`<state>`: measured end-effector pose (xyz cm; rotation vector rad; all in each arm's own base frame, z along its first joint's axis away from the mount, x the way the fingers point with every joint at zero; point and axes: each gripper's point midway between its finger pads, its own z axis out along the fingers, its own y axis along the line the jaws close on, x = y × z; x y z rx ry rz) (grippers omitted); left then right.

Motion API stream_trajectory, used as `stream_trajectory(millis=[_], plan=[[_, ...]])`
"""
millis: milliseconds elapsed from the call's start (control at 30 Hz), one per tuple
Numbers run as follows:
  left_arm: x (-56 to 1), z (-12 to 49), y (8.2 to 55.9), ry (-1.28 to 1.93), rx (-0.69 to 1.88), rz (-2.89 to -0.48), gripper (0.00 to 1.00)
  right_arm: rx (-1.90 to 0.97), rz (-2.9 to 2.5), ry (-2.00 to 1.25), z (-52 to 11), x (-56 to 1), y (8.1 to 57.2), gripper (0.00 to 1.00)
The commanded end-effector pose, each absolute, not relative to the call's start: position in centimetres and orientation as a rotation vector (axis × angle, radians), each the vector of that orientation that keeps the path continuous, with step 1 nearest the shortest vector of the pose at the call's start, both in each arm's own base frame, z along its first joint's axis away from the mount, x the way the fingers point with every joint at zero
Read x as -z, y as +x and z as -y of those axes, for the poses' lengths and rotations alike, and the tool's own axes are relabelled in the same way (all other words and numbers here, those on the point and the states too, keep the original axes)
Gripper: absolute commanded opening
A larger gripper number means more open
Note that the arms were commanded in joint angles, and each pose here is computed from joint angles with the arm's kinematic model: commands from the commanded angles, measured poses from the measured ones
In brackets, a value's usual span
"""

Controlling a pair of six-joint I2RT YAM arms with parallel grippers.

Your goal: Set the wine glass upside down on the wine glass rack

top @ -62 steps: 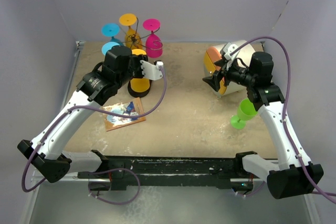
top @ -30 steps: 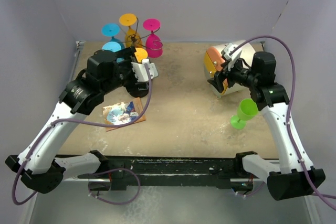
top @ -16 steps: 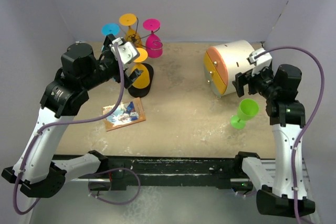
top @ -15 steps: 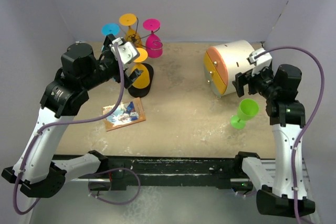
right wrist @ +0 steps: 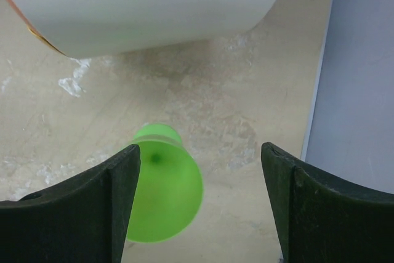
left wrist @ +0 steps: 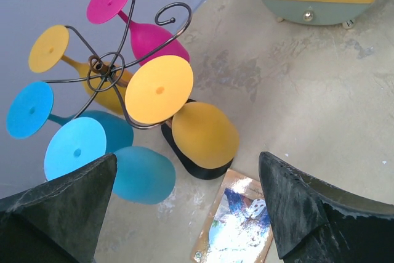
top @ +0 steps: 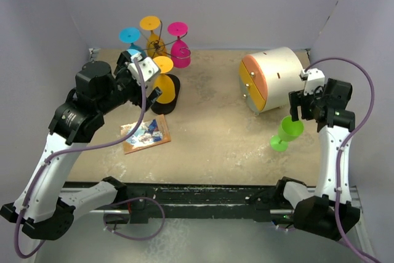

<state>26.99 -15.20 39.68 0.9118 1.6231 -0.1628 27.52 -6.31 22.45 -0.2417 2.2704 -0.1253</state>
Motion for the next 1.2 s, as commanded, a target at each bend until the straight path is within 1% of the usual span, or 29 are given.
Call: stream_trajectory(millis=[0,67,233,533,633,733,767,800,867,933,1067,1167], plan=[[-40.6,14.4,26.7,0.878,0.136,-1.585,0.99,0.15,-2.346,-0.309,7.1,-21.0,26.2,0.79],[-40.6,14.3,26.6,0.877,0.133,-1.578,0.99,0.156,-2.381,-0.328,7.3,-20.3,25.6,0.77],[-40.4,14.5,26.7,0.879,0.139,-1.575,0.99,0.16,-2.455,-0.371,7.6,-18.8,24.6,0.66],[-40.9,14.6,26.6,0.877,0.144,-1.551,0.99,0.095,-2.519,-0.43,7.4,-16.8,24.9,0.47],[-40.9,14.6,26.7,0.877,0.145,-1.553,0.99,0.056,-2.537,-0.44,7.2,-16.0,25.1,0.37],[-40.9,14.6,26.7,0.877,0.144,-1.551,0.99,0.013,-2.543,-0.455,6.8,-15.5,25.2,0.22],[-41.0,14.6,26.7,0.874,0.145,-1.55,0.99,0.01,-2.539,-0.46,6.7,-15.6,25.3,0.14],[-41.0,14.6,26.7,0.87,0.146,-1.55,0.99,0.011,-2.537,-0.461,6.7,-15.8,25.3,0.09],[-41.2,14.4,26.7,0.854,0.15,-1.553,0.99,0.016,-2.517,-0.465,6.6,-16.7,25.4,0.03],[-41.5,14.2,26.8,0.833,0.15,-1.556,0.99,0.005,-2.481,-0.481,6.2,-18.2,25.5,0.0],[-42.4,13.5,27.0,0.771,0.136,-1.56,0.99,-0.036,-2.39,-0.596,4.9,-21.6,25.5,0.0],[-43.2,13.1,27.2,0.724,0.133,-1.559,0.99,-0.202,-2.277,-0.76,1.5,-23.6,24.9,0.0]])
